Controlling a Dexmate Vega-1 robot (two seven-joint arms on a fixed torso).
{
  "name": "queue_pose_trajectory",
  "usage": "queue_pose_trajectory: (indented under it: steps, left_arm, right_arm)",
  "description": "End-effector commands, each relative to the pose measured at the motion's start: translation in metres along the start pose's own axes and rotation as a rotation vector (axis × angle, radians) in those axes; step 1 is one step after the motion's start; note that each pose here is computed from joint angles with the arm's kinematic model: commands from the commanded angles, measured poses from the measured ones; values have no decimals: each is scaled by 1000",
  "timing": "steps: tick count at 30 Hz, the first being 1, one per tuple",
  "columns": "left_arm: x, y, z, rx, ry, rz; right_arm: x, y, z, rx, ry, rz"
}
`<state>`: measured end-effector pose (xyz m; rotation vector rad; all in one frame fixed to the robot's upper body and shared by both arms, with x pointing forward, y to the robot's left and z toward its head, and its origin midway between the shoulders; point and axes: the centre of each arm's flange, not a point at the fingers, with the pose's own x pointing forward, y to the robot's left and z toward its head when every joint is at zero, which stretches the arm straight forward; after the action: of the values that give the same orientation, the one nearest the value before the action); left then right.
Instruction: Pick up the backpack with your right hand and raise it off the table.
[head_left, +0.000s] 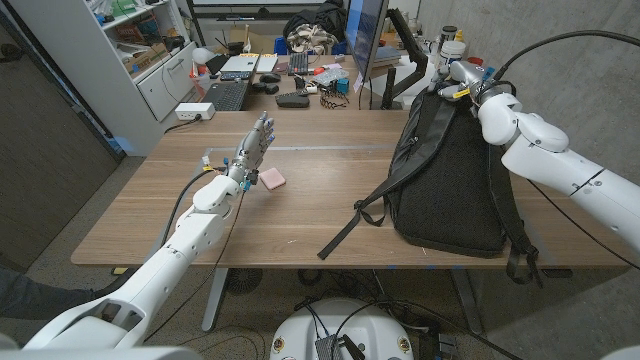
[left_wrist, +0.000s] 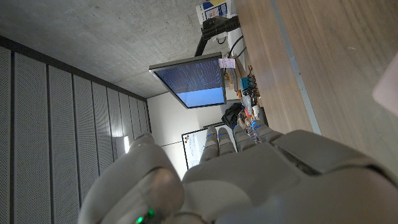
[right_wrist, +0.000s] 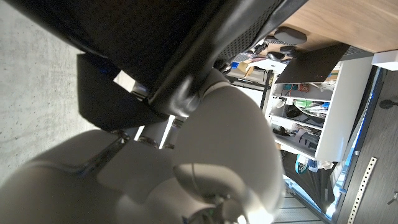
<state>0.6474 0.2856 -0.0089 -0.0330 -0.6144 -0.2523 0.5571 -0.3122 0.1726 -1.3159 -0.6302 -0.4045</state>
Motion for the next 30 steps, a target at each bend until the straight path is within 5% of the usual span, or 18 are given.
queue_pose_trajectory:
  steps: [1, 10, 30]
  left_arm:
    - [4, -1, 6, 8, -5, -21]
    - [7, 0, 8, 5, -16, -33]
    - [12, -3, -2, -17, -10, -45]
  right_arm:
    - [-18, -41, 16, -31, -13, -71]
    - [-37, -84, 31, -70, -18, -128]
    - [-68, -146, 42, -109, -1, -187]
